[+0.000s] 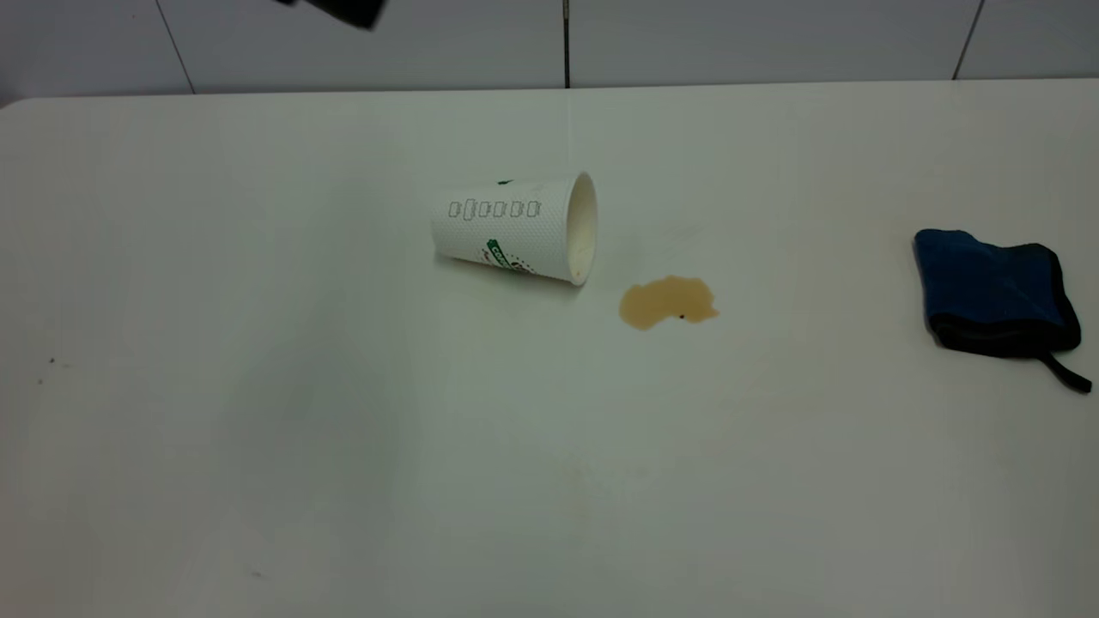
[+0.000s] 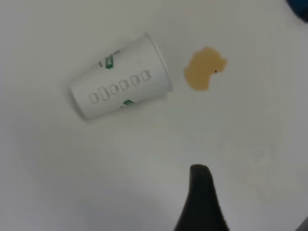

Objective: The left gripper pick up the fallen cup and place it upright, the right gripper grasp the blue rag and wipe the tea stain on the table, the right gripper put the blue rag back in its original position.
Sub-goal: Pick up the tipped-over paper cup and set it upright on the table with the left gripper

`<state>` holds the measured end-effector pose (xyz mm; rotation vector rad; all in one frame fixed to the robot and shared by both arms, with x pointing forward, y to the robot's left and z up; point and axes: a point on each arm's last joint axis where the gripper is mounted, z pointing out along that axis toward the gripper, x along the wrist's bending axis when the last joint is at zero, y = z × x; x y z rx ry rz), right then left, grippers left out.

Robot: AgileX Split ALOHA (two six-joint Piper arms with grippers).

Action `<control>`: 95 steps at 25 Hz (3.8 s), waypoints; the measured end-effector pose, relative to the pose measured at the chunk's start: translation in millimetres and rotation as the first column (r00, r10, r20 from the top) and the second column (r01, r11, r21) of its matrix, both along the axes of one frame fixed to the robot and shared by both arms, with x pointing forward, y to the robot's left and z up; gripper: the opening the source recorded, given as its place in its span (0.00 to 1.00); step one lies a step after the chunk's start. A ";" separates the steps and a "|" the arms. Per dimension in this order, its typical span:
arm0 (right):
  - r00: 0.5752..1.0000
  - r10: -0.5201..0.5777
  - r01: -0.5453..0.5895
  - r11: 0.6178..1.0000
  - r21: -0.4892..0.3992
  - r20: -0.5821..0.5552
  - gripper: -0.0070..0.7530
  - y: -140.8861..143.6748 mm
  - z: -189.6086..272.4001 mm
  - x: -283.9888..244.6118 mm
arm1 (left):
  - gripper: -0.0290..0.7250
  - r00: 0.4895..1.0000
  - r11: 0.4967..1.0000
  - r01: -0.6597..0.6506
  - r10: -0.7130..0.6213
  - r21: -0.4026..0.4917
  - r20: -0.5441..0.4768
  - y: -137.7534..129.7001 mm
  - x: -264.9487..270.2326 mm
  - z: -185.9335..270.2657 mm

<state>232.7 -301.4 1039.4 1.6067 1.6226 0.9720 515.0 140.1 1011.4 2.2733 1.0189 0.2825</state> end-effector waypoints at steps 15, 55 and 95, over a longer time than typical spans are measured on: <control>1.000 0.000 0.000 1.000 0.000 0.000 0.71 0.0 0.0 0.0 | 0.82 0.999 0.898 -0.051 0.052 0.436 0.010 -114.5 44.4 -56.4; 1.000 0.000 0.000 1.000 0.000 0.000 0.71 0.0 0.0 0.0 | 0.78 0.819 0.816 -0.508 0.359 0.277 0.447 -195.9 90.8 -180.4; 1.000 0.000 0.000 1.000 0.000 0.000 0.71 0.0 0.0 0.0 | 0.81 0.780 0.751 -0.596 0.459 0.283 0.425 -173.0 102.2 -219.2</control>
